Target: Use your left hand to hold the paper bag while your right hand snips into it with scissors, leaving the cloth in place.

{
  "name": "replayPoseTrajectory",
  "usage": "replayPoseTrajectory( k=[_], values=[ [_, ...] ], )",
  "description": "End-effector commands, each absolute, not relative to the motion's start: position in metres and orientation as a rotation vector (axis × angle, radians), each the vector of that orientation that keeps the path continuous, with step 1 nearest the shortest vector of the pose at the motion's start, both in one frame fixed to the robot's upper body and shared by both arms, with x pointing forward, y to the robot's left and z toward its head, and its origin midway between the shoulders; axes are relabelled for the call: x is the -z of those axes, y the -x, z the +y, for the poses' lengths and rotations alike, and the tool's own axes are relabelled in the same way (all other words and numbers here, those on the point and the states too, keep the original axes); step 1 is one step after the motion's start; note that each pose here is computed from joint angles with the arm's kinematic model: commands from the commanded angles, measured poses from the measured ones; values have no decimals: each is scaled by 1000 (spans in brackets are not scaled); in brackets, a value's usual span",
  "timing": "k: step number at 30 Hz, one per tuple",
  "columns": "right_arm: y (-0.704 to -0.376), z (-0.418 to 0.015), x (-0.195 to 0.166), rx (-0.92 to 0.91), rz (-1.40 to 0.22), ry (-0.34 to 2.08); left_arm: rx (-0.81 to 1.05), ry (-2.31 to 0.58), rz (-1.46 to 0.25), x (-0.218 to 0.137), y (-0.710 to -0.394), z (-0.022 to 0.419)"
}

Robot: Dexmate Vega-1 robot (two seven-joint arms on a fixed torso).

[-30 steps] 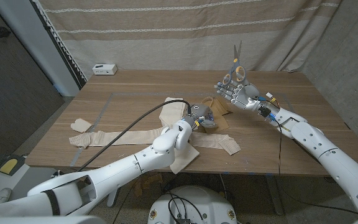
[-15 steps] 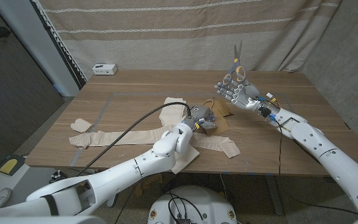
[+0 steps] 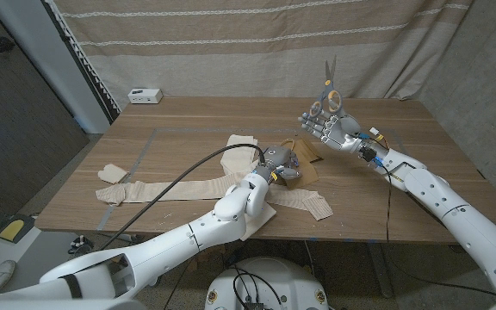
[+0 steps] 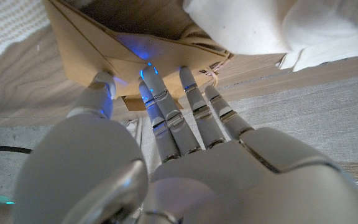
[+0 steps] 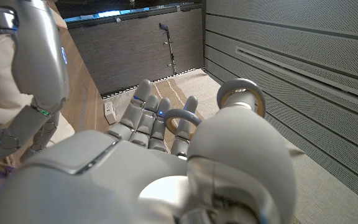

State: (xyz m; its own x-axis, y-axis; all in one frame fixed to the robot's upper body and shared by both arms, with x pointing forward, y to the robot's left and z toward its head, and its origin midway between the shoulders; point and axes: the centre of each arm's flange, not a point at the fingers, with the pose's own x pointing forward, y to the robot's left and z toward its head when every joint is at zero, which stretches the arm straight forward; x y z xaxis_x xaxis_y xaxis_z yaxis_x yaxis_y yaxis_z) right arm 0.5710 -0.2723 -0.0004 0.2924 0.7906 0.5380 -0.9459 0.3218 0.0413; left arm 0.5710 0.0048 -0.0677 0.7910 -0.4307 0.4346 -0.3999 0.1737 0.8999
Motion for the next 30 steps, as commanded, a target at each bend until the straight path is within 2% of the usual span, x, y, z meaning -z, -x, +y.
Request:
replayPoseTrajectory(
  k=[1,15,30],
  values=[
    [-571,-277,0,-1187,-467,-393,-11,-1397,-746,72,-570,2],
    [-572,-280,-1,-1175,-470,-395,-16,-1387,-738,79,-572,-2],
    [-573,-280,0,-1171,-468,-395,-79,-1355,-777,66,-566,10]
  ],
)
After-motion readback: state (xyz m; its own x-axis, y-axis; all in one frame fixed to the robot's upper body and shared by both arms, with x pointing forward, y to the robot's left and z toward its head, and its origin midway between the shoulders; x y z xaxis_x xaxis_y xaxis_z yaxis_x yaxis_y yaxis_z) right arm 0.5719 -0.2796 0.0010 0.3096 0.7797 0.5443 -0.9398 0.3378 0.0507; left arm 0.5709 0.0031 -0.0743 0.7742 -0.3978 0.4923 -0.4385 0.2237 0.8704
